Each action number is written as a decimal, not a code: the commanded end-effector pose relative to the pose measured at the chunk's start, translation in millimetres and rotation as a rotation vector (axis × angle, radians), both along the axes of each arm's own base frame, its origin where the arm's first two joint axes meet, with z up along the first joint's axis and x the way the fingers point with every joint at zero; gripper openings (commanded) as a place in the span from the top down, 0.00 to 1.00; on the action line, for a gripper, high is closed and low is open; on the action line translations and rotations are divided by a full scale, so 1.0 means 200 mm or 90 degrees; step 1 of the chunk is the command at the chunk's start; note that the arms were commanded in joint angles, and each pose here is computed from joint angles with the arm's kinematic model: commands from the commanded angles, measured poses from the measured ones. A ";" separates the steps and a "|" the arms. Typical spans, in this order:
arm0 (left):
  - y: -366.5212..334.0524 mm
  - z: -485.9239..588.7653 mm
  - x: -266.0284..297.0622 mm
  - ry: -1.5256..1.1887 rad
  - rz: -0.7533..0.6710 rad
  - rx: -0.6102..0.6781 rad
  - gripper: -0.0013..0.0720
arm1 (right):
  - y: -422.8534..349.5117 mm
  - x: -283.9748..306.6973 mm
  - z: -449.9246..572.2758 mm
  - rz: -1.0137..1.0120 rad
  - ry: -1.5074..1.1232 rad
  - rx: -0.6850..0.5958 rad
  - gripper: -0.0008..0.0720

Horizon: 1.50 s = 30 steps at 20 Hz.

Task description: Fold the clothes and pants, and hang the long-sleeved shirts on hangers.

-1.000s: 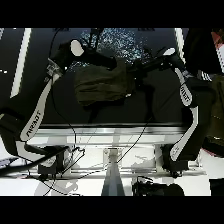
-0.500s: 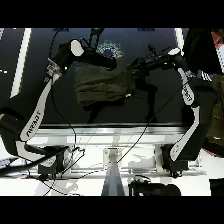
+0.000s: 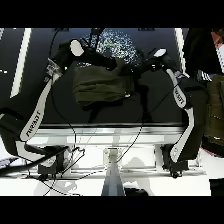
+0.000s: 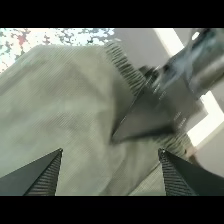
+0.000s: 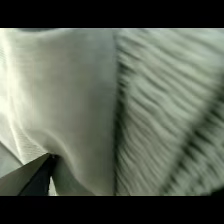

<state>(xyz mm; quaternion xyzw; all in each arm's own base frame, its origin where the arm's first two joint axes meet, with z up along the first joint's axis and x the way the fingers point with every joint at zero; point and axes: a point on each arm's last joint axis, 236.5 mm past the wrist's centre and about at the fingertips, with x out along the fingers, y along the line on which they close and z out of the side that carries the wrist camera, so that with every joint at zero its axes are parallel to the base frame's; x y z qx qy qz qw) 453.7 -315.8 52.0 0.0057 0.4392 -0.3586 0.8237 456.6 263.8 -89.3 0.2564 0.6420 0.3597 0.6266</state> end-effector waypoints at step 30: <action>0.60 1.09 -0.11 -0.336 0.093 0.056 0.04 | -2.87 -1.49 1.79 -1.046 -0.006 -0.650 0.96</action>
